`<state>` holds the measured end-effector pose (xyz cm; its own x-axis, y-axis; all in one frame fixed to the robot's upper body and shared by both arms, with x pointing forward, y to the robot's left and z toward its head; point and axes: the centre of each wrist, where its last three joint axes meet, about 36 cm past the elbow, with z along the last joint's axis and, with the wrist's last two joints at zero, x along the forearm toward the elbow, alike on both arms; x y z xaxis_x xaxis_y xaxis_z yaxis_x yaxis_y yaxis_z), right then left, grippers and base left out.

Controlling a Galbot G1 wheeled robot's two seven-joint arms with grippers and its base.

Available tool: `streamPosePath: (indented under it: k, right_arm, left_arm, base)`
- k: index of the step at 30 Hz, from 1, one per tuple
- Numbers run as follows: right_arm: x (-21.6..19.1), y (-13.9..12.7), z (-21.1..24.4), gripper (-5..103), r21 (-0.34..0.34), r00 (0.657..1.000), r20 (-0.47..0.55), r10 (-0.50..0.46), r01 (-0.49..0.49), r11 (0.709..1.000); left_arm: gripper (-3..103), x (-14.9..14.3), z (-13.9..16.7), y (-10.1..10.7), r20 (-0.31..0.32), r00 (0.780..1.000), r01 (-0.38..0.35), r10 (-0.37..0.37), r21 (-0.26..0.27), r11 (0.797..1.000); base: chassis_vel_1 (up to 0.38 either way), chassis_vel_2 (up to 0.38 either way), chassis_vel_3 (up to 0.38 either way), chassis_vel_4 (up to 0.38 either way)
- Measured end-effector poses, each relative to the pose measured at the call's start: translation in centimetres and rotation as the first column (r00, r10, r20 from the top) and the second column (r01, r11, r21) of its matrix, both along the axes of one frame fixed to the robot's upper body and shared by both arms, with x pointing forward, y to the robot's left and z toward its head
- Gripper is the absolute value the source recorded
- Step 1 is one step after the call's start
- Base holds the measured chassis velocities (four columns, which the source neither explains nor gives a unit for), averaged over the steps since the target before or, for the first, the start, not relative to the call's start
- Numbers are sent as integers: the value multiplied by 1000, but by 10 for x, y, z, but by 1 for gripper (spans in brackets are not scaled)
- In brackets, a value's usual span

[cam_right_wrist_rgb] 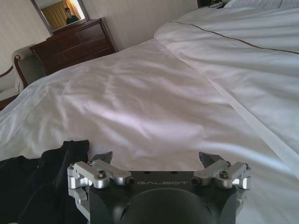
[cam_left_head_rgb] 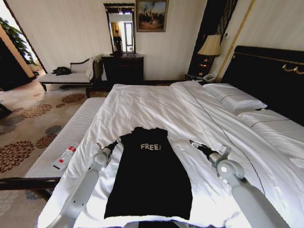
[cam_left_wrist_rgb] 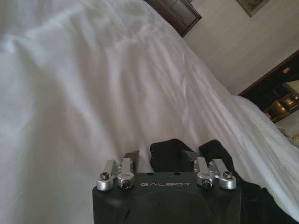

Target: Fold the clothes on the bed.

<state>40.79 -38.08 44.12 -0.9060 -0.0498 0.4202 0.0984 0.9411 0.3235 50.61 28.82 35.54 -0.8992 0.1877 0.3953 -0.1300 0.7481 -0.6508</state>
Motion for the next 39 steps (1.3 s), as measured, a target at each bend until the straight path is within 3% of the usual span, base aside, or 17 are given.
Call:
streamPosePath:
  k: [2, 6, 11, 15, 21, 30, 39]
  right_arm:
    - [0, 0, 0, 100, 2, 1000, 0, -1, 1, 1000]
    - [0, -1, 3, 100, 6, 1000, 1, -4, 4, 1000]
    - [-1, -4, 4, 100, 6, 1000, 1, -10, 10, 1000]
    - [-2, -5, 3, 100, 8, 1000, -2, -16, 16, 1000]
    - [-3, -1, 1, 100, 17, 1000, -4, -14, 14, 1000]
    - [-5, 4, 0, 100, 22, 1000, -2, -6, 6, 1000]
    - [-3, 9, 0, 100, 28, 1000, 3, 6, -6, 1000]
  left_arm:
    - [51, 1, -2, -1, -6, 1000, 1, -1, 2, 1000]
    - [29, 7, -9, -7, -25, 1000, 2, -2, 9, 1000]
    - [18, 10, -8, -12, -21, 1000, 7, -7, 5, 1000]
    - [2, 13, -5, -12, -12, 1000, 4, -4, 8, 1000]
    - [1, 10, 4, 0, 5, 1000, -21, 21, 14, 1000]
    - [1, -25, 25, 43, 40, 997, -63, 60, 56, 996]
    - [1, -26, 45, 48, 76, 994, -78, 73, 59, 995]
  base:
    - [0, 0, 0, 0]
    - [0, 0, 0, 0]
    - [0, 0, 0, 0]
    - [0, 0, 0, 0]
    - [0, 0, 0, 0]
    - [0, 0, 0, 0]
    - [0, 0, 0, 0]
